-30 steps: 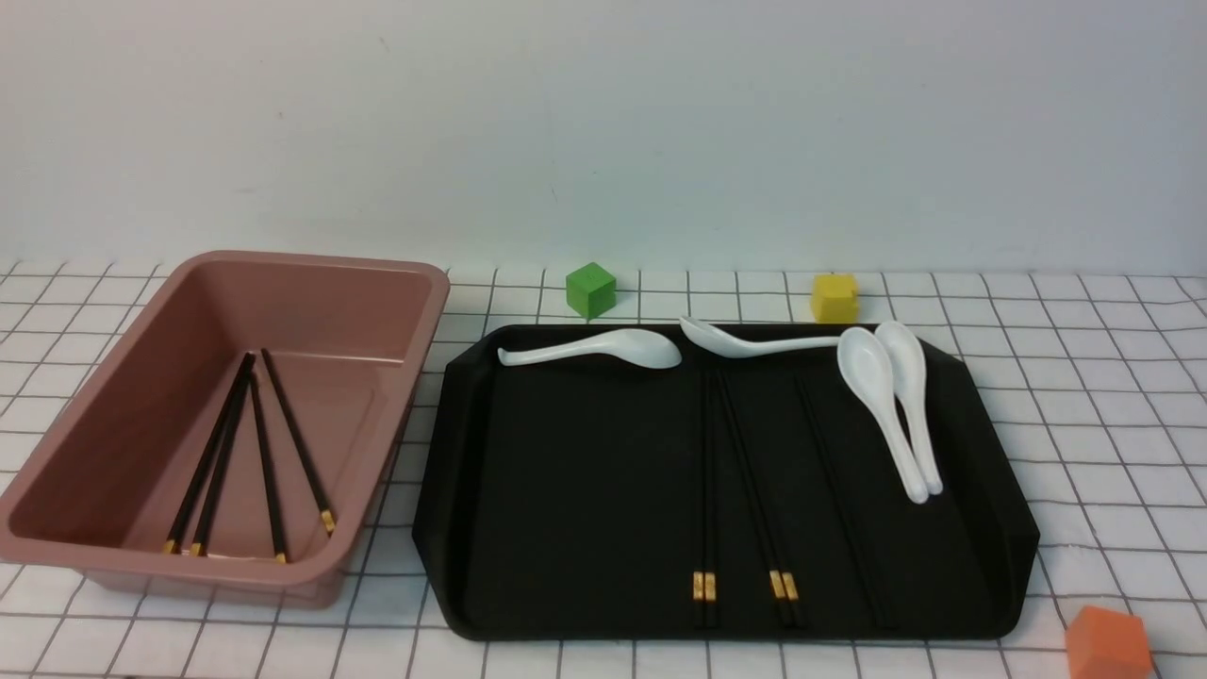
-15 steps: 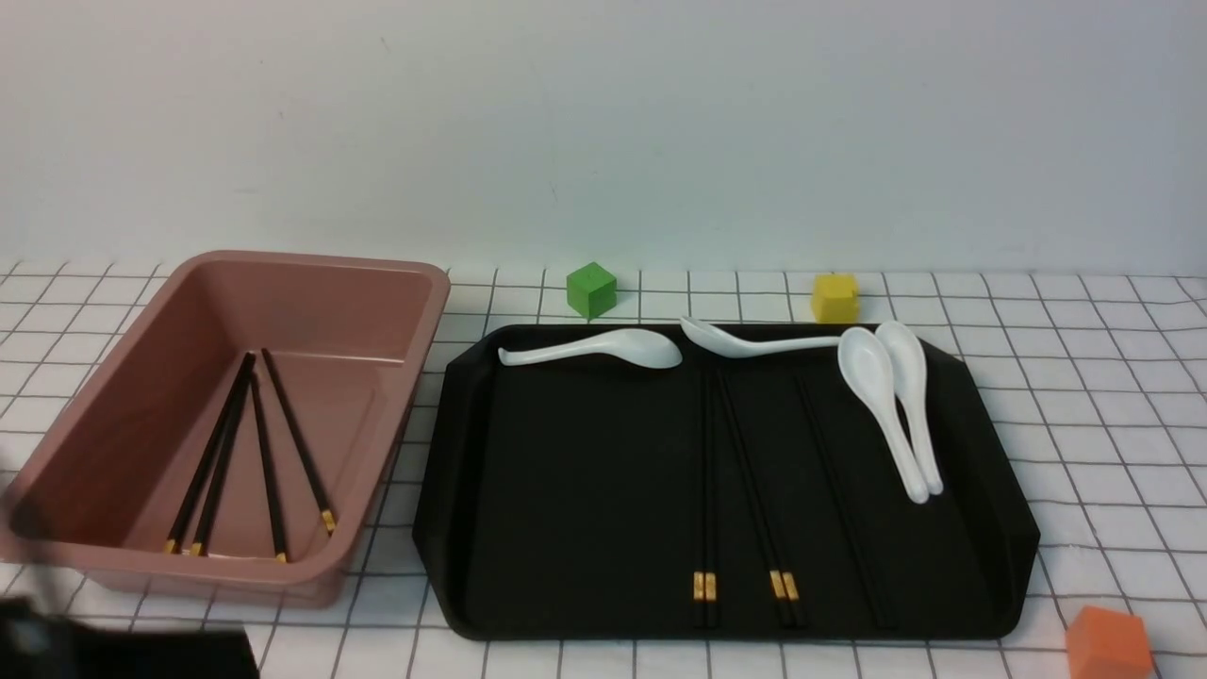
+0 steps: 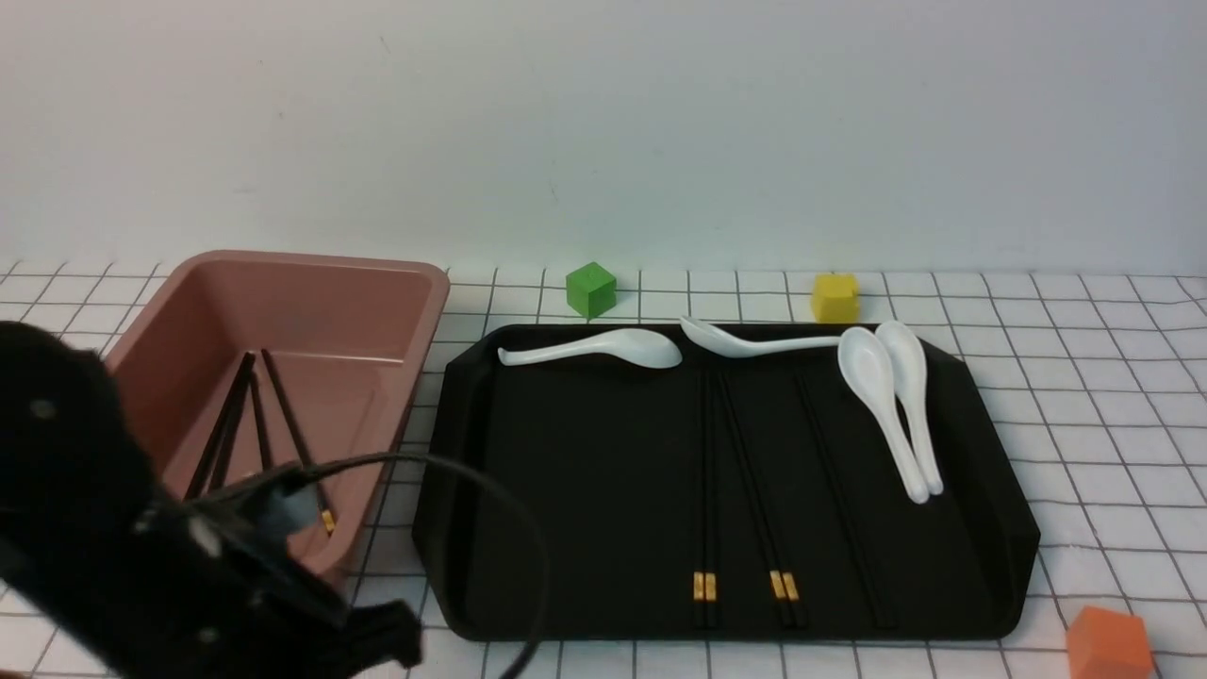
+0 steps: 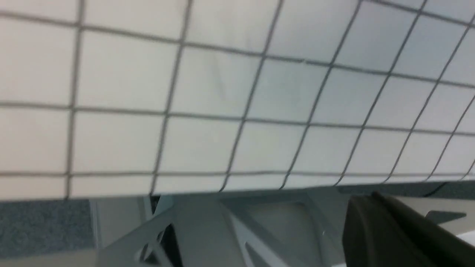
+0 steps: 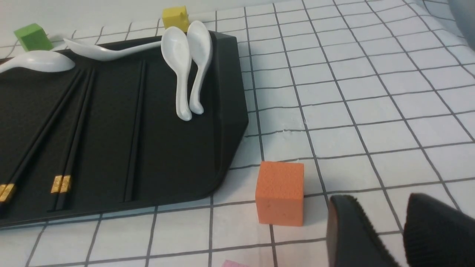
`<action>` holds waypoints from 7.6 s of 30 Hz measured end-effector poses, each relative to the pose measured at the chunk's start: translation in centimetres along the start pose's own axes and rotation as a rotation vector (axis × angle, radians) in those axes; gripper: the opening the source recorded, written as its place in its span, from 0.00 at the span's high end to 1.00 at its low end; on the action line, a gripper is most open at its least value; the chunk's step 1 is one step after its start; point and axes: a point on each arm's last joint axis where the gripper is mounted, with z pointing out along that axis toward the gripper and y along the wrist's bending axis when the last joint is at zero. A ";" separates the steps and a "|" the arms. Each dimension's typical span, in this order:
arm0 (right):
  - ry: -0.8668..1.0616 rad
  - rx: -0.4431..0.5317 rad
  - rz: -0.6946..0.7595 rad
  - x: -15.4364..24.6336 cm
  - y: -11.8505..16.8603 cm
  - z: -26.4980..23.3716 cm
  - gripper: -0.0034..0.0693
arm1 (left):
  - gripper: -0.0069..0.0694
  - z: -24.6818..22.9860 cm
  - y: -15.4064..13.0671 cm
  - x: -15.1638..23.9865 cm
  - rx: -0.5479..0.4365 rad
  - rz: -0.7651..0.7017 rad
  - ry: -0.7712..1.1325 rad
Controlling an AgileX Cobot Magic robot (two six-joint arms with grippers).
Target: On white black tablecloth take chopsticks from black tray and put them in box.
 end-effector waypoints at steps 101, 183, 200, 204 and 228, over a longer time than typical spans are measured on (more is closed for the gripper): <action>0.000 0.000 0.000 0.0 0.0 0.0 0.62 | 0.75 -8.4 -0.3 -16.2 -0.269 -0.091 -0.291; 0.000 0.000 0.000 0.0 0.0 0.0 0.62 | 0.93 -6.7 9.4 8.5 0.387 0.270 -1.411; 0.000 0.000 0.000 0.0 0.0 0.0 0.62 | 0.93 -6.3 12.0 12.4 0.350 0.228 -1.479; 0.000 0.000 0.000 0.0 0.0 0.0 0.62 | 0.92 -4.7 12.9 12.4 0.291 0.183 -1.461; 0.000 0.000 0.000 0.0 0.0 0.0 0.62 | 0.90 1.9 15.3 11.2 0.151 0.111 -1.226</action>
